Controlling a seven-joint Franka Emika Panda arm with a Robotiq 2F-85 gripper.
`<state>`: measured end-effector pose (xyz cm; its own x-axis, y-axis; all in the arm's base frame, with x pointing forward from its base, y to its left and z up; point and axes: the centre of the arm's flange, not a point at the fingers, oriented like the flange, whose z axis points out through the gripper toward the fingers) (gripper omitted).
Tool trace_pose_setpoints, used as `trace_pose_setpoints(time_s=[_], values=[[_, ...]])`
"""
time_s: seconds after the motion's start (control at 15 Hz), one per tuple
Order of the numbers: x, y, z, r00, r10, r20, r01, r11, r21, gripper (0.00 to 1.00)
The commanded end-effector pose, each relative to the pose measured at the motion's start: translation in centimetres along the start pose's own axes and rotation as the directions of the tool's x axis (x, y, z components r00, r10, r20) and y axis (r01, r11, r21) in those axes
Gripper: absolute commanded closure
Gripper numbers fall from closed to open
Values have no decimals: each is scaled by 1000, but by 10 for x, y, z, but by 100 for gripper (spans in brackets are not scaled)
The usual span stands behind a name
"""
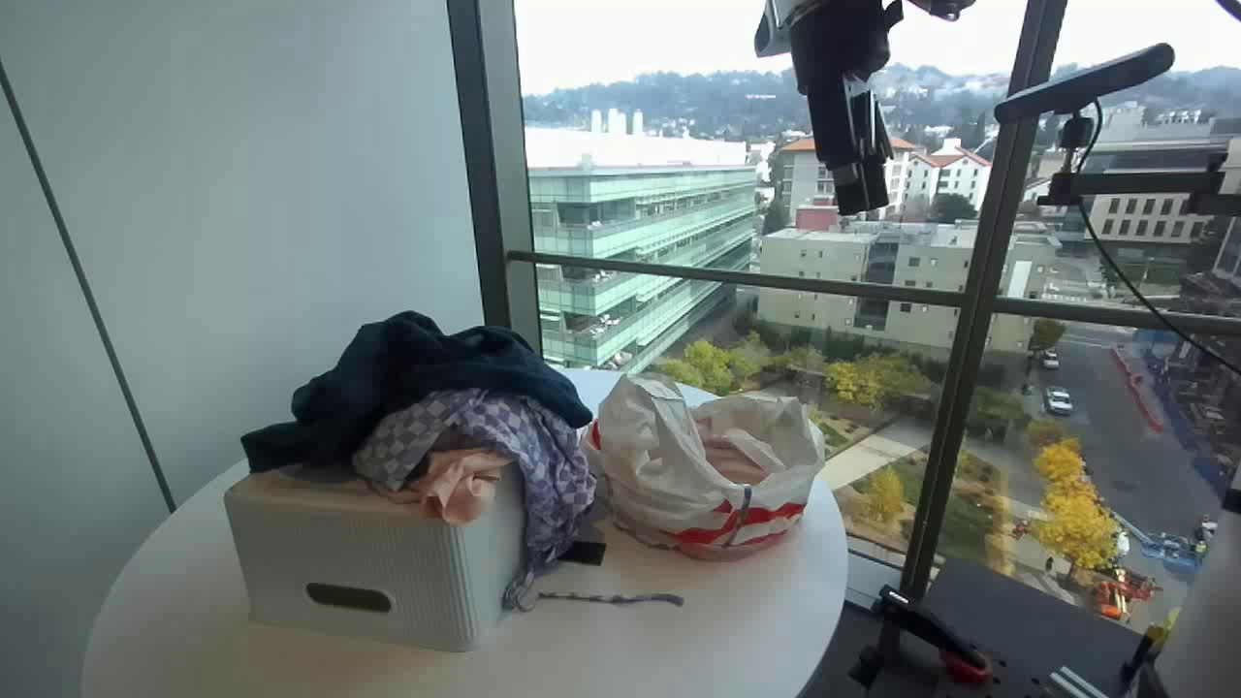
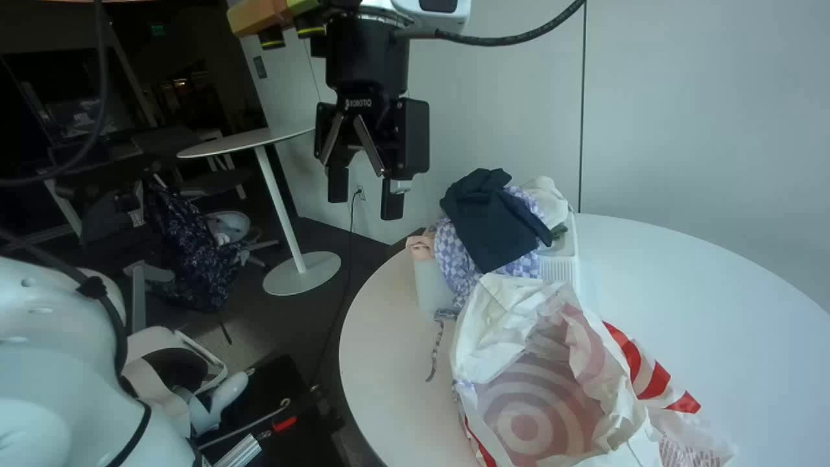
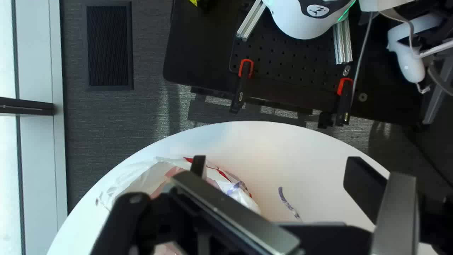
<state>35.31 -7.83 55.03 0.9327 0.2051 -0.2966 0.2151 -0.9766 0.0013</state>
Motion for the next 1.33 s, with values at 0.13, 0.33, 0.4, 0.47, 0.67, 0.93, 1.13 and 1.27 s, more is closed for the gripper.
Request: trace_pose_setpoints(time_s=[0.13, 0.33, 0.4, 0.47, 0.67, 0.93, 1.13, 1.27], values=[[-1, 0, -2, 1000, 1, -7, -1, 1000, -2, 0], [-1, 0, -3, 1000, 1, -8, -1, 1000, -2, 0], [-1, 0, -3, 1000, 1, -8, -1, 1000, -2, 0], [5, -3, -1, 1000, -14, -11, 14, 1000, -2, 0], [43, -28, -1, 994, -105, -38, 104, 994, -13, 0], [119, -90, -7, 961, -251, -113, 244, 967, -78, 0], [178, -144, -9, 922, -351, -164, 332, 934, -133, 0], [215, -176, -8, 891, -420, -175, 397, 905, -152, 0]])
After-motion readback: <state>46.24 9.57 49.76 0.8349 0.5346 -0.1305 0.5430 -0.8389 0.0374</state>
